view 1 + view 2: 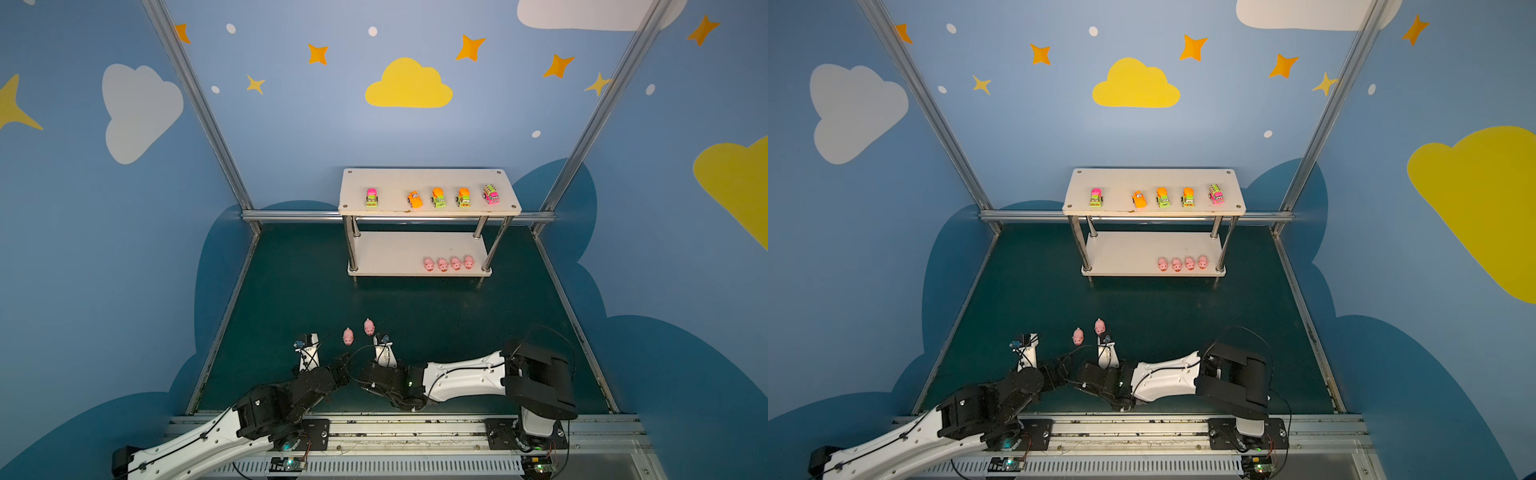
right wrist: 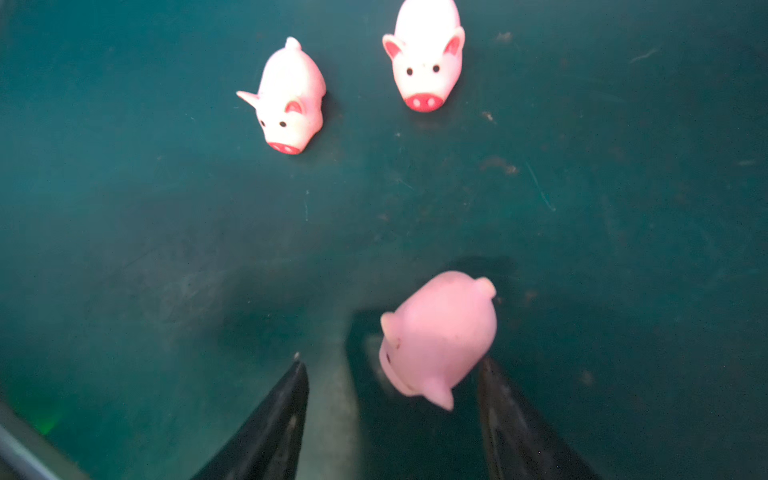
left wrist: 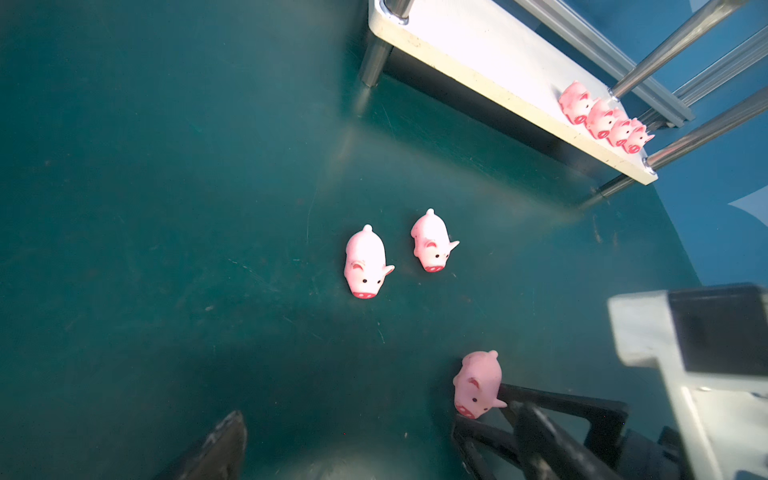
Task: Place and organize the plastic toys onto the shelf
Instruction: 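Lower the right gripper onto a pink pig near the robot and close on it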
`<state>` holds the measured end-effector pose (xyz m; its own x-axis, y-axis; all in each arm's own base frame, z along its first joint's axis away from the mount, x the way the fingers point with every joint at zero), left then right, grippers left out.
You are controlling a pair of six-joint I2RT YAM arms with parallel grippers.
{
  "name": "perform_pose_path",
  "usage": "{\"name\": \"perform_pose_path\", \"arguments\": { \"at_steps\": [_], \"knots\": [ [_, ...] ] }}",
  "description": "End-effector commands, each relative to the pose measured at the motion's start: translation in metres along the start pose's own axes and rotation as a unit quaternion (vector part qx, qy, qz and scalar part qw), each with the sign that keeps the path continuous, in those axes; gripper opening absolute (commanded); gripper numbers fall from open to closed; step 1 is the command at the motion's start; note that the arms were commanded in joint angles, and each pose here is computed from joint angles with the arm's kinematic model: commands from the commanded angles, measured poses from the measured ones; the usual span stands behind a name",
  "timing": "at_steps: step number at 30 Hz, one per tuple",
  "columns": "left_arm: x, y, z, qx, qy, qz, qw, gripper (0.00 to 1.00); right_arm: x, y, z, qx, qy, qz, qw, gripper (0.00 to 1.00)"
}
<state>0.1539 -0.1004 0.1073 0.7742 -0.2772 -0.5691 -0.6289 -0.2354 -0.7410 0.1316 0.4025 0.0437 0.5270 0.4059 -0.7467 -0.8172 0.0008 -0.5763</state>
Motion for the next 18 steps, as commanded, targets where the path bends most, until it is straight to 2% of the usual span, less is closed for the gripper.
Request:
{"name": "perform_pose_path", "arguments": {
  "at_steps": [1,12,18],
  "knots": [
    [0.000,0.001,0.009,0.006,-0.015,-0.005,1.000,1.00,0.005,-0.002,-0.003,0.002,0.019,0.000,1.000,0.62],
    [0.000,0.001,0.010,0.006,-0.016,-0.008,1.000,1.00,0.018,-0.004,-0.004,0.005,0.033,0.002,0.999,0.61],
    [0.000,0.001,0.011,0.006,-0.016,-0.010,1.000,1.00,0.024,-0.004,-0.008,0.006,0.040,0.007,0.999,0.55]
  ]
}}
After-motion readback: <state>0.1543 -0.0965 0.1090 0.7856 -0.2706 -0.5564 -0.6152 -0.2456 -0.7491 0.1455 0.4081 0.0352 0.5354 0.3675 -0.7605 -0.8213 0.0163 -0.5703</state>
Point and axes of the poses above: each gripper's point midway between its finger pads, its own x axis out along the fingers, its own z axis along the line the jaws close on, y = z × x, the point moved 1 cm from there along -x, back along the fingers, and after that the axes turned 7 degrees about x, right-handed, at the moved point
